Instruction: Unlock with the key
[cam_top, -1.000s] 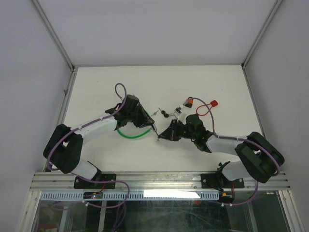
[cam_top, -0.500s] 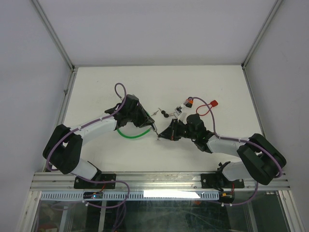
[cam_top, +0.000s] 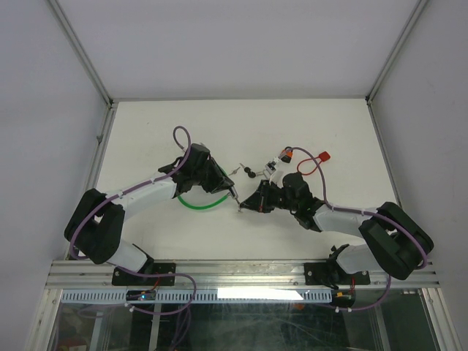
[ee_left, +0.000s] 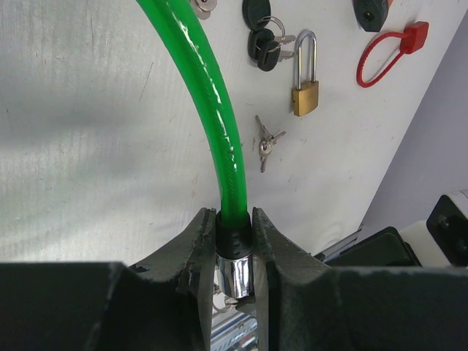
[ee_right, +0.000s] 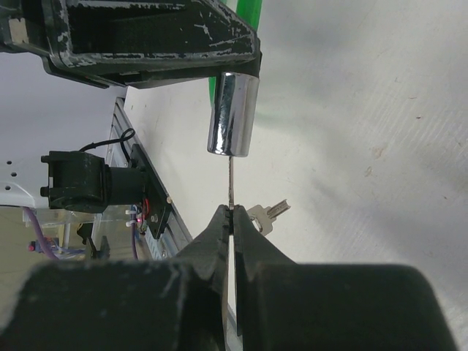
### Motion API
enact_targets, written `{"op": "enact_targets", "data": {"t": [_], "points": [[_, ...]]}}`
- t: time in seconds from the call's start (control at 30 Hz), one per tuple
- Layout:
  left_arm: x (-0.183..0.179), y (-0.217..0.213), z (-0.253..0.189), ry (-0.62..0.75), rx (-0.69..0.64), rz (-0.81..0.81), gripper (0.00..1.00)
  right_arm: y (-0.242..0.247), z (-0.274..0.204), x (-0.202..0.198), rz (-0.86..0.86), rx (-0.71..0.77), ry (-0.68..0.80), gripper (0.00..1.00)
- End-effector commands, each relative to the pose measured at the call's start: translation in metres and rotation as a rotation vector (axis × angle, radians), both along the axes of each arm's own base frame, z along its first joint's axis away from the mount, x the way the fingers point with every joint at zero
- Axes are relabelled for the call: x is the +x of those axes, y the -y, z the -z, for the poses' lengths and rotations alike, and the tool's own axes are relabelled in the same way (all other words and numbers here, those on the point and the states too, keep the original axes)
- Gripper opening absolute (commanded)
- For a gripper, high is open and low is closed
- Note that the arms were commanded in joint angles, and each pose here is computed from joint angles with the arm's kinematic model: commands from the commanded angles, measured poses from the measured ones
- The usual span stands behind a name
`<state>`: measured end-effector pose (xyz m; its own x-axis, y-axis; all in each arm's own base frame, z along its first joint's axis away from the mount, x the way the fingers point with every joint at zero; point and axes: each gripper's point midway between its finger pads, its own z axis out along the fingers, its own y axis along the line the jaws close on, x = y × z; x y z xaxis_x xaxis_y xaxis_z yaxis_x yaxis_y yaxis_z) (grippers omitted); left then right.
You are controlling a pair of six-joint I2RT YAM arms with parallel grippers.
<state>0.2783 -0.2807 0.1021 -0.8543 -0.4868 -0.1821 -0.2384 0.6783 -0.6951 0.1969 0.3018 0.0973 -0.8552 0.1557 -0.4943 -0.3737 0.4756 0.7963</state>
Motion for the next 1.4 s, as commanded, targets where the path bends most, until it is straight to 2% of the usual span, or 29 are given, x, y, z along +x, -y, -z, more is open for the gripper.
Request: {"op": "enact_targets", "data": {"t": [0.0, 0.77, 1.37], "points": [[0.005, 0.007, -0.040, 0.086, -0.100, -0.003, 0.00, 0.000, -0.017, 0.013, 0.045, 0.037, 0.056, 0.00], [0.002, 0.005, -0.038, 0.081, -0.101, -0.004, 0.00, 0.007, -0.025, 0.016, 0.085, 0.063, 0.080, 0.00], [-0.005, 0.012, -0.042, 0.045, -0.175, -0.001, 0.00, -0.002, -0.033, 0.022, 0.073, 0.122, 0.117, 0.00]]}}
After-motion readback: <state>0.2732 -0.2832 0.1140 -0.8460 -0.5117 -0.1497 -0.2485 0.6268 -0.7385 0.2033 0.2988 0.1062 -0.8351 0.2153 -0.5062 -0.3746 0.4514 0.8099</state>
